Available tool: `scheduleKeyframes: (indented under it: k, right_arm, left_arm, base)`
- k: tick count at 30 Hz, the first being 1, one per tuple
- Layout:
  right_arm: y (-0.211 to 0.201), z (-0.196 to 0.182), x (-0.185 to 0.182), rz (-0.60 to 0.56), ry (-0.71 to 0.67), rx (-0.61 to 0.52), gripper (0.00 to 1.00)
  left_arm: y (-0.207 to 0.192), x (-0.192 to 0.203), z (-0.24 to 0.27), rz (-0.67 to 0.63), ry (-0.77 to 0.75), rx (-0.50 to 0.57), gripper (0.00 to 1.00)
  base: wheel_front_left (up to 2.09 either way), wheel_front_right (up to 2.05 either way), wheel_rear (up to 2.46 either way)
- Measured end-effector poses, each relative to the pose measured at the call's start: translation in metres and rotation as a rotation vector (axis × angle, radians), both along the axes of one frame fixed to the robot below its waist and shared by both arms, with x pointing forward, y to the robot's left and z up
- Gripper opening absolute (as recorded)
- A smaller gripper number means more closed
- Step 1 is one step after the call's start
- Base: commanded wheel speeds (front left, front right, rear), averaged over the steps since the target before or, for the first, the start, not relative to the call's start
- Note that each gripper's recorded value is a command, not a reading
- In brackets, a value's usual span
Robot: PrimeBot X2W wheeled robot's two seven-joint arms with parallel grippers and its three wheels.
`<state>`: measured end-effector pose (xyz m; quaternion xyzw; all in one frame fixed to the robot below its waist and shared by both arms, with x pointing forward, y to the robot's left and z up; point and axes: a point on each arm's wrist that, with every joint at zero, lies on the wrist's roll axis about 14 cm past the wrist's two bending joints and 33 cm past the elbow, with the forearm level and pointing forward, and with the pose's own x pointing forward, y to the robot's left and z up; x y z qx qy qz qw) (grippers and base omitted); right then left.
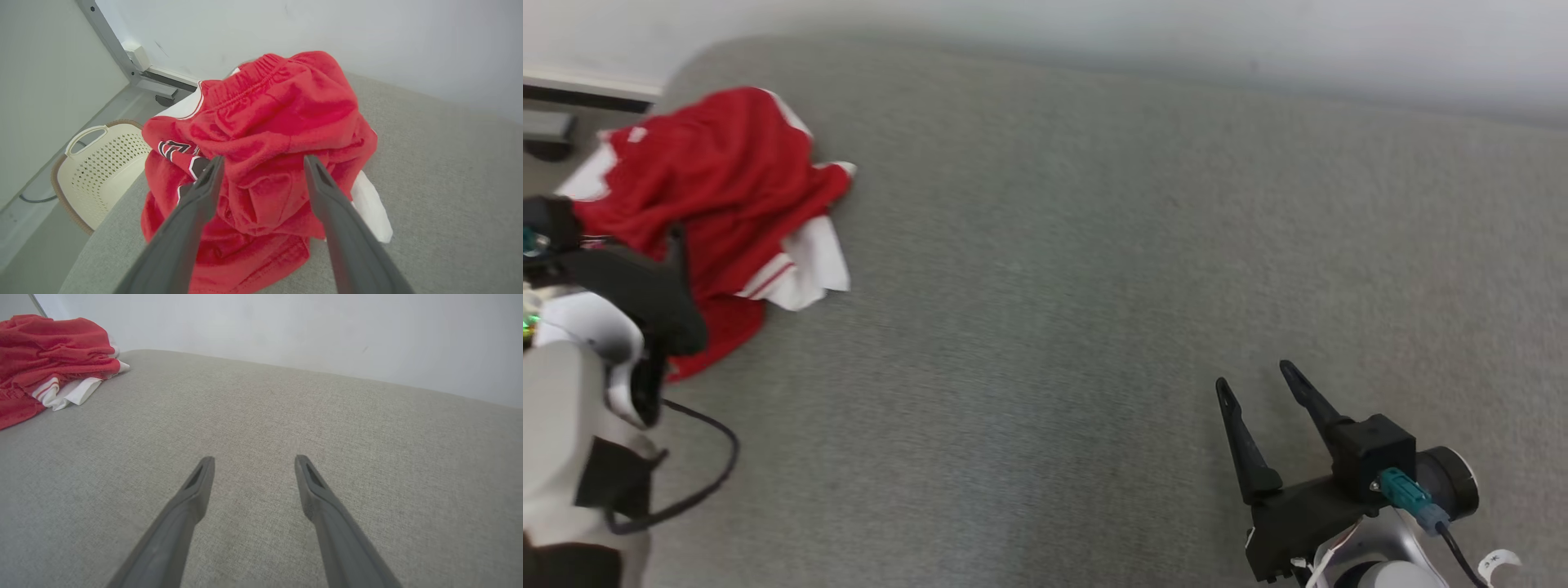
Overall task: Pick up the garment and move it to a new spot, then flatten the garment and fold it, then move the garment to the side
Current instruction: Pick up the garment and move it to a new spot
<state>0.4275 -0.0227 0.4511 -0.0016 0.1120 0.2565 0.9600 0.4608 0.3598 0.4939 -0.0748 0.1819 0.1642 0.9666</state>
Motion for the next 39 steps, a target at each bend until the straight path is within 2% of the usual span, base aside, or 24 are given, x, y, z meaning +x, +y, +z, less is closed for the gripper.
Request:
scheduleKeyframes:
  k: [6,10,12,13,22,27,30,35,39]
  right_arm:
    - [-0.035,-0.027,0.0,-0.096,0.072,-0.009,1.0]
    - [-0.053,-0.041,-0.006,-0.144,0.117,-0.017,1.0]
    - [-0.062,-0.046,-0.007,-0.169,0.131,-0.018,1.0]
    - [-0.065,-0.047,-0.007,-0.178,0.133,-0.02,1.0]
    - [-0.068,-0.041,-0.011,-0.193,0.123,0.007,1.0]
    - [-0.059,-0.026,-0.016,-0.175,0.091,0.051,1.0]
    - [-0.057,-0.015,-0.021,-0.174,0.063,0.072,1.0]
    - [-0.066,0.004,-0.029,-0.205,0.008,0.103,1.0]
    - [-0.084,0.019,-0.036,-0.257,-0.036,0.103,1.0]
  left_arm:
    - [0.013,0.029,-0.036,0.027,0.144,0.092,1.0]
    - [0.006,0.045,-0.053,0.016,0.168,0.102,1.0]
    - [0.0,0.052,-0.059,0.006,0.164,0.098,0.24]
    - [-0.003,0.055,-0.062,0.002,0.163,0.096,0.0]
    - [-0.01,0.061,-0.047,-0.034,0.126,0.143,0.0]
    - [-0.003,0.06,0.002,-0.041,0.031,0.224,0.0]
    - [-0.008,0.061,0.044,-0.053,-0.086,0.246,0.0]
    - [-0.036,0.058,0.107,-0.132,-0.259,0.279,0.0]
    - [-0.088,0.056,0.148,-0.258,-0.392,0.288,0.0]
  base:
    - [0.0,0.0,0.0]
    - [0.0,0.0,0.0]
    - [0.0,0.0,0.0]
    - [0.0,0.0,0.0]
    - [0.0,0.0,0.0]
    - [0.0,0.0,0.0]
    - [0.0,0.0,0.0]
    - [0.0,0.0,0.0]
    - [0.0,0.0,0.0]
